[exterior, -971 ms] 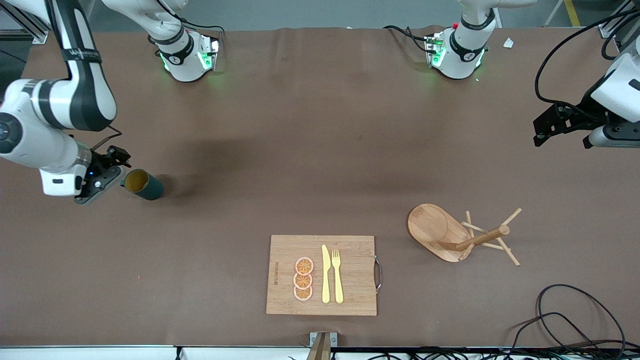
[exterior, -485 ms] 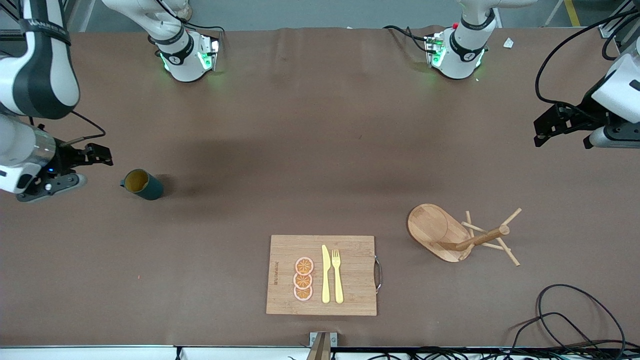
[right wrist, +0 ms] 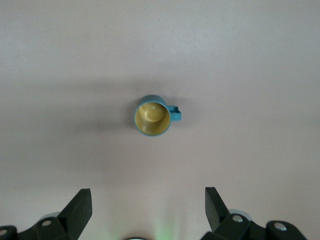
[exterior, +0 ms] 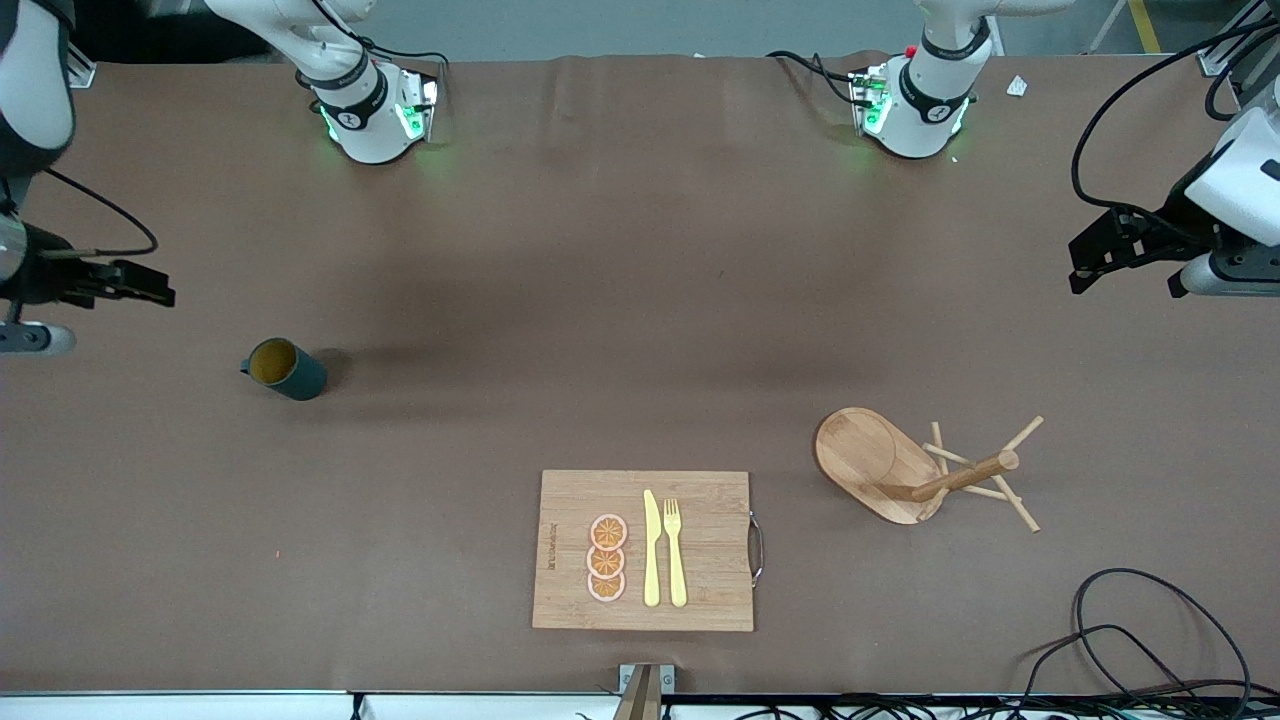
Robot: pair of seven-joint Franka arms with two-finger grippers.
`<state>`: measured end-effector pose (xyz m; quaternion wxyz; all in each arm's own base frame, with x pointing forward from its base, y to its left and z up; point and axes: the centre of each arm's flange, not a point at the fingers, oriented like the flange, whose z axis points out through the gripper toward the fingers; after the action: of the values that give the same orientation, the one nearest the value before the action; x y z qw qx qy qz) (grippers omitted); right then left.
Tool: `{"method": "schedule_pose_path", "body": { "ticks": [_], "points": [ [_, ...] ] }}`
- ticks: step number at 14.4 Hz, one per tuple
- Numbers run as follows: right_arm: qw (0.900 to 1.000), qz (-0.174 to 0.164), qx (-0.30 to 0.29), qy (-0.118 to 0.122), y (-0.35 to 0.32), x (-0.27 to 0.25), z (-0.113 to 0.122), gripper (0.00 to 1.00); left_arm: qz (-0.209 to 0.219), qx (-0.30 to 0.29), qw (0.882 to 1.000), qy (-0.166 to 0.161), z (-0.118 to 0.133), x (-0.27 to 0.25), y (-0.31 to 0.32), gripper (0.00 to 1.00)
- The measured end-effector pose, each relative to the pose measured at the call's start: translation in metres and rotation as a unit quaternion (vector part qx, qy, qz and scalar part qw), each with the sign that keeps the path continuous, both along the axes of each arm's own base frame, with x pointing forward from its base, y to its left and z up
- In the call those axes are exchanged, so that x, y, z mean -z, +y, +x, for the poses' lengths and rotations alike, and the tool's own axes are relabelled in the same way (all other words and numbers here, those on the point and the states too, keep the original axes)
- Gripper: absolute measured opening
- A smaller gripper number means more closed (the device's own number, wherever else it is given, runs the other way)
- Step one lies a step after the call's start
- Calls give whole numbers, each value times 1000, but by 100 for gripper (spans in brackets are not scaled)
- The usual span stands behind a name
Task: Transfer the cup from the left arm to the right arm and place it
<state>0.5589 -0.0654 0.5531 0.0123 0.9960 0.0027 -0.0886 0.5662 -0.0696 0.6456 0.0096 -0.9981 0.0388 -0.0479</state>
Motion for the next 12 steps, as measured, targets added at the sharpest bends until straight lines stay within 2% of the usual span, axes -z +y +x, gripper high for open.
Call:
{"method": "schedule_pose_path", "body": {
  "ticks": [2,7,8,10,12],
  "points": [
    [1000,0,3,-4,-1,-29,-7,100,0,0,1000,0,0,0,0,100],
    [999,-5,3,-37,1,-94,-13,100,0,0,1000,0,0,0,0,100],
    [999,-4,9,-35,1,-96,-14,100,0,0,1000,0,0,0,0,100],
    [998,-2,54,-11,5,-91,-18,100,0,-1,1000,0,0,0,1,100],
    [996,0,84,-2,12,-88,-17,100,0,-1,1000,0,0,0,1,100]
  ]
}}
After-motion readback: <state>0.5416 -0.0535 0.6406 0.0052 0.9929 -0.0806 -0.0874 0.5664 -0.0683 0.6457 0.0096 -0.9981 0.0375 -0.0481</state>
